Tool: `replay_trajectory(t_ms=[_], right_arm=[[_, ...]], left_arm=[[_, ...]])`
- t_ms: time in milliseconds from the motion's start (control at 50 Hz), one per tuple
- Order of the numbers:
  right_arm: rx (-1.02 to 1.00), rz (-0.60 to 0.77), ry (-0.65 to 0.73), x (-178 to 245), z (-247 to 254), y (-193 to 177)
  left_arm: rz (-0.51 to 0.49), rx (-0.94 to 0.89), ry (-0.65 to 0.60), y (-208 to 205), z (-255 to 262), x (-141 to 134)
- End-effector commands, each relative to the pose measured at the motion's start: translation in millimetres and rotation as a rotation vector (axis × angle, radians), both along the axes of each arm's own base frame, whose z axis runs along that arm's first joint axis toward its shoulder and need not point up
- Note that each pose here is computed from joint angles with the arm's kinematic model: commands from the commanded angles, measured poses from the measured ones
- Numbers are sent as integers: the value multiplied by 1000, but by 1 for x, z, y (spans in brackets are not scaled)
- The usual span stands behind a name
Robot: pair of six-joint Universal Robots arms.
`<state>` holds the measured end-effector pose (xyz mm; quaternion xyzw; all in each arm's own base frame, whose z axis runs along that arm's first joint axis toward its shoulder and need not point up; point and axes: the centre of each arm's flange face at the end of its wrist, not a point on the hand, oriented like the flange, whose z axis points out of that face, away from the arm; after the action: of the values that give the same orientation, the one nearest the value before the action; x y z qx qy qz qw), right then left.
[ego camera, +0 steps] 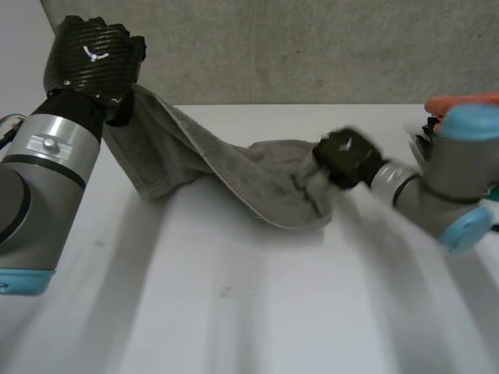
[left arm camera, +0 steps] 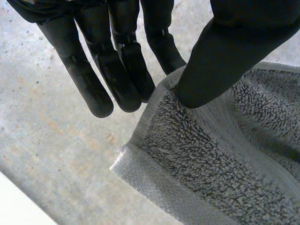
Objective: Fold the laundry.
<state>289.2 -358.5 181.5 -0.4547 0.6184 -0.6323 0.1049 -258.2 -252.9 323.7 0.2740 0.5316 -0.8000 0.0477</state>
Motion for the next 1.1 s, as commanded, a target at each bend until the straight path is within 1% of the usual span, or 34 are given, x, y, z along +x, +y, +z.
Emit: replay_trajectory(t_ms=[20, 60, 80, 120, 160, 220, 240, 300, 320, 360, 380, 400, 440, 460, 520, 540, 580, 600, 660, 680, 740, 760, 820, 840, 880, 920, 980, 1020, 1060, 1100], right_arm=[[-148, -184, 6, -57, 124, 32], [-158, -267, 41, -81, 139, 32], [-179, -333, 82, -100, 156, 37], [-214, -392, 121, -115, 174, 45], [-249, -432, 167, -124, 195, 63], [-228, -429, 200, -125, 198, 75], [-187, -418, 210, -123, 193, 78], [-119, -390, 235, -117, 177, 81], [-71, -348, 252, -106, 163, 83], [-29, -324, 274, -99, 149, 82], [-5, -323, 293, -97, 141, 79], [45, -335, 336, -95, 122, 71], [87, -357, 387, -97, 103, 61], [113, -365, 431, -98, 89, 54], [139, -376, 474, -96, 67, 37], [139, -375, 472, -94, 63, 31], [119, -372, 461, -89, 57, 23], [78, -373, 440, -83, 54, 13], [-24, -388, 397, -74, 54, -5], [-126, -407, 350, -70, 64, -19], [-325, -447, 250, -62, 93, -41], [-464, -468, 170, -54, 118, -50], [-666, -499, 44, -48, 160, -57], [-784, -521, -39, -48, 187, -57], [-875, -526, -112, -47, 211, -52], [-925, -517, -171, -47, 225, -46], [-899, -510, -185, -47, 224, -44], [-847, -503, -170, -46, 214, -45], [-799, -495, -150, -45, 202, -45], [-735, -482, -116, -44, 183, -44]], left_arm=[[106, -1, -8, -1, 22, 35], [129, 1, -10, -1, 27, 44], [140, 3, -11, 0, 30, 48], [172, -1, -13, 6, 40, 60], [182, 4, -16, 11, 45, 65], [165, 49, -40, 19, 45, 67], [138, 91, -60, 21, 38, 65], [100, 158, -87, 22, 23, 61], [89, 226, -108, 17, 5, 58], [89, 298, -130, 9, -16, 57], [88, 330, -138, 5, -25, 57], [82, 393, -158, -2, -45, 54], [74, 434, -171, -7, -58, 50], [53, 486, -193, -13, -76, 43], [27, 513, -210, -21, -91, 31], [23, 523, -219, -30, -99, 23], [34, 522, -225, -42, -106, 18], [45, 520, -226, -49, -108, 17], [92, 426, -221, -79, -96, 9], [117, 322, -215, -98, -76, 4], [155, 128, -188, -124, -33, -4], [183, -19, -155, -135, 3, -10], [215, -233, -61, -138, 62, -13], [226, -349, 6, -135, 95, -13], [239, -423, 65, -132, 118, -9], [233, -458, 125, -129, 128, -9], [218, -437, 155, -129, 125, -9], [199, -354, 168, -136, 102, -7], [189, -310, 170, -136, 91, -6], [188, -243, 156, -136, 70, 0]])
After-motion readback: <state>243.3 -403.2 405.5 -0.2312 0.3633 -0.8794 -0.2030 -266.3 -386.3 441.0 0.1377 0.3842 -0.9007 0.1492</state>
